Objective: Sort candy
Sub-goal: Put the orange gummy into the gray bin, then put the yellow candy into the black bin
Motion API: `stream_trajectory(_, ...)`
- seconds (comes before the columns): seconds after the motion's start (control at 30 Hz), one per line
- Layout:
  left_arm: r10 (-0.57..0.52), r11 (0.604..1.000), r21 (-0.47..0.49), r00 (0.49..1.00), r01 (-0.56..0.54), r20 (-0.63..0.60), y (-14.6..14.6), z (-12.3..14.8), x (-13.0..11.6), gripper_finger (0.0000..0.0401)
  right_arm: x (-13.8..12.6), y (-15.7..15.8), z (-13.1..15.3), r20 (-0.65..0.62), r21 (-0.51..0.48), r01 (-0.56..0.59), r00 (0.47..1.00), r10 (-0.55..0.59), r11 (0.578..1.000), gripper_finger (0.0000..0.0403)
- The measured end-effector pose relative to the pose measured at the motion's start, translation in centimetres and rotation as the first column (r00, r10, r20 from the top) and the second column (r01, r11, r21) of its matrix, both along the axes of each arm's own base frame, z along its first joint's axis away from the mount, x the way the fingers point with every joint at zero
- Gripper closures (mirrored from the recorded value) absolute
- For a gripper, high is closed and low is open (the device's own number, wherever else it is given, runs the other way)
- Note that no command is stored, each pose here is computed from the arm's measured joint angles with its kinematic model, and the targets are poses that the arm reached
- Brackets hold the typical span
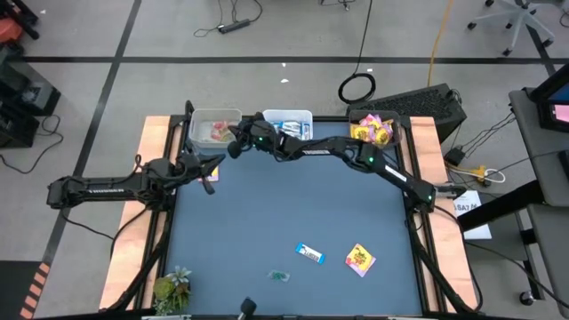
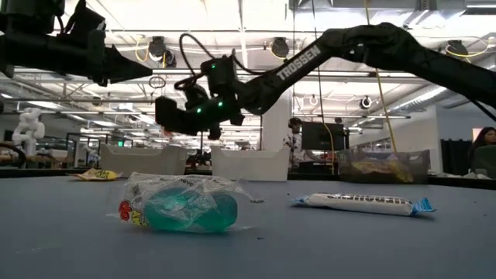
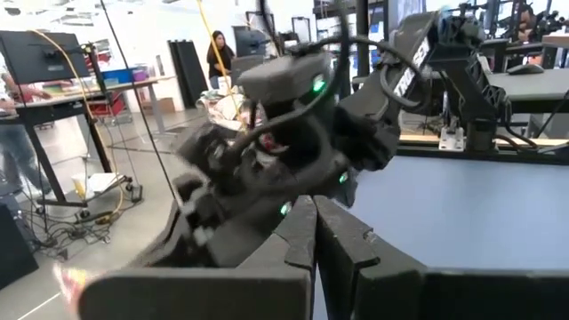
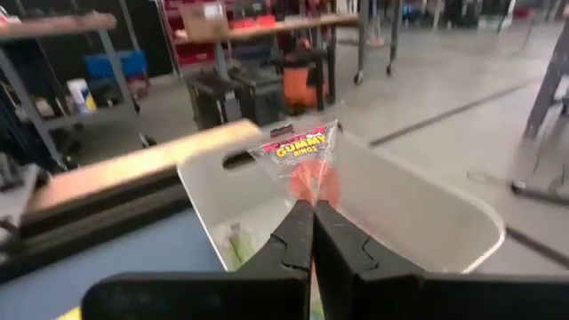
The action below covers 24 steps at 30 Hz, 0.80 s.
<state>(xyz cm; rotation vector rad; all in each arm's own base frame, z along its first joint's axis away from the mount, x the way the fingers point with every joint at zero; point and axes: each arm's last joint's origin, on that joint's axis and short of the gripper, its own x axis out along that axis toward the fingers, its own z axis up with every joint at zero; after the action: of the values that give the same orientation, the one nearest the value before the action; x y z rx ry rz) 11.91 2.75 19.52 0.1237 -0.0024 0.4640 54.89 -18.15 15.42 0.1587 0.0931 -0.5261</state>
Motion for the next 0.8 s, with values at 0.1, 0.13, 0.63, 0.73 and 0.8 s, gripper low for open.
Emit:
stream_trajectory(0.1,-0.003,1.0,0.008,1.0,0.003,-0.004,0.0,0.0,0.0,0.0394,0.2,-0.4,-0.7,-0.045,0.032,0.007,0.999,-0.006,0.999,0.0402)
stream_trajectory(0.13,-0.004,1.0,0.008,1.0,0.004,-0.004,0.0,0.0,0.0,0.0394,0.2,-0.4,-0.9,-0.05,0.035,0.008,0.999,-0.006,0.999,0.0402)
stream_trajectory(0.63,-0.12,0.993,0.003,0.993,0.12,-0.006,-0.3,0.0,0.1,0.0394,0.0,-0.5,-1.1,-0.125,0.056,0.004,0.992,0.003,0.998,0.0273)
stream_trajectory(0.73,-0.12,0.993,0.004,0.993,0.12,-0.011,-0.3,-0.1,0.1,0.0394,-0.2,-0.2,0.3,-0.146,0.057,-0.016,0.989,0.024,0.998,0.0262)
stream_trajectory(0.8,-0.119,0.993,0.009,0.993,0.119,-0.014,-0.3,-0.1,0.1,0.0394,-0.4,0.3,1.8,-0.175,0.022,-0.033,0.984,0.036,0.999,0.0274)
